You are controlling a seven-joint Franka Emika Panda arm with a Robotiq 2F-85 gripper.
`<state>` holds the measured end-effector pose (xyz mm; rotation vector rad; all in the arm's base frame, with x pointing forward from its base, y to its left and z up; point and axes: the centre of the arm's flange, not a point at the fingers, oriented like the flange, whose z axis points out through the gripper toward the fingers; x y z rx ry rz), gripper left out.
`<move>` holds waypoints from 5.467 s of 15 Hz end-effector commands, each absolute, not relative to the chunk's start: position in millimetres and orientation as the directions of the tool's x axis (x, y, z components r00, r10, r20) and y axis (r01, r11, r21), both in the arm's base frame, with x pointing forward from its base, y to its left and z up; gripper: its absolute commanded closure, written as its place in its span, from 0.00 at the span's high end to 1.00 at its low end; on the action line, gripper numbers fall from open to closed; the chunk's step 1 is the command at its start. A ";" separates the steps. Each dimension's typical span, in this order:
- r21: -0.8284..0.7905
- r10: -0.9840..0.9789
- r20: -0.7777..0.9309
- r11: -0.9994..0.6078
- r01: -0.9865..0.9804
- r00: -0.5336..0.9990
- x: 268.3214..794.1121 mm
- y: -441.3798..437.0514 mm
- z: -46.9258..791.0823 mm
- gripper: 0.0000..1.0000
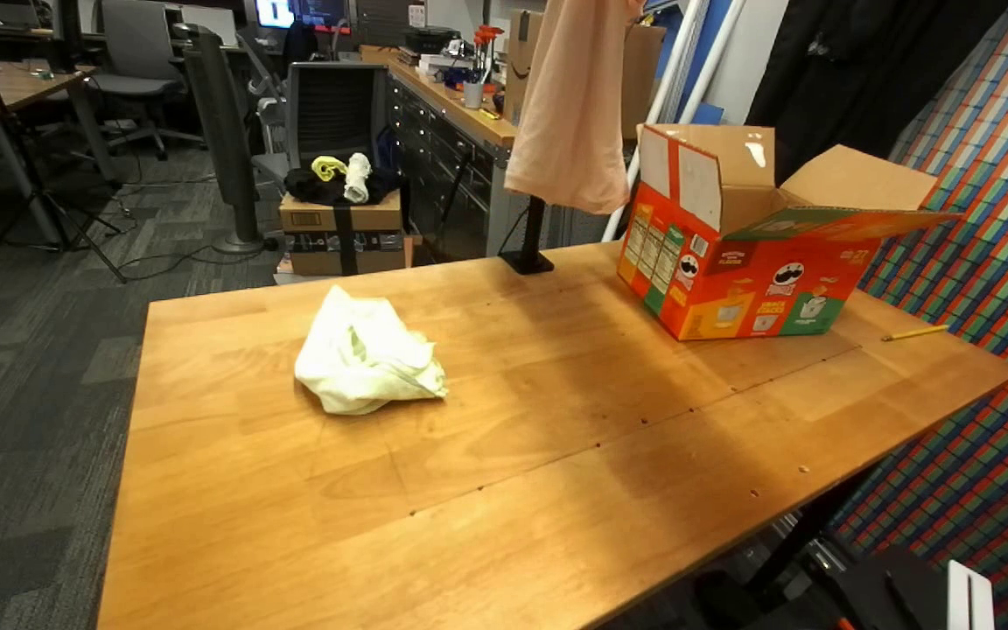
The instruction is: Put the shirts inside the box
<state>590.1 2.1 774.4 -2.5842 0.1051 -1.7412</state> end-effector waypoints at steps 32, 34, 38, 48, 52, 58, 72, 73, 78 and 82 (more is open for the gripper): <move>-0.214 -0.285 0.957 -0.817 -0.536 0.053 464.0 -196.4 832.5 0.02; -0.222 -0.295 0.954 -0.805 -0.551 0.046 455.2 -202.0 831.5 0.02; -0.117 -0.257 0.947 -0.835 -0.538 0.192 468.6 -181.9 789.8 0.02; -0.013 -0.246 0.859 -0.887 -0.462 0.448 506.3 -133.5 683.5 0.01; 0.027 -0.256 0.808 -0.883 -0.468 0.530 505.5 -131.0 670.8 0.01; 0.022 -0.289 0.685 -0.909 -0.416 0.668 498.4 -140.2 612.1 0.01; 0.061 -0.259 0.521 -0.939 -0.338 0.813 490.1 -153.5 518.2 0.27; 0.061 -0.259 0.521 -0.939 -0.338 0.814 490.1 -153.5 518.2 0.27; 0.068 -0.242 0.526 -0.943 -0.324 0.815 491.8 -147.8 521.2 0.67; 0.083 -0.176 0.567 -0.960 -0.269 0.805 491.6 -121.6 538.6 0.96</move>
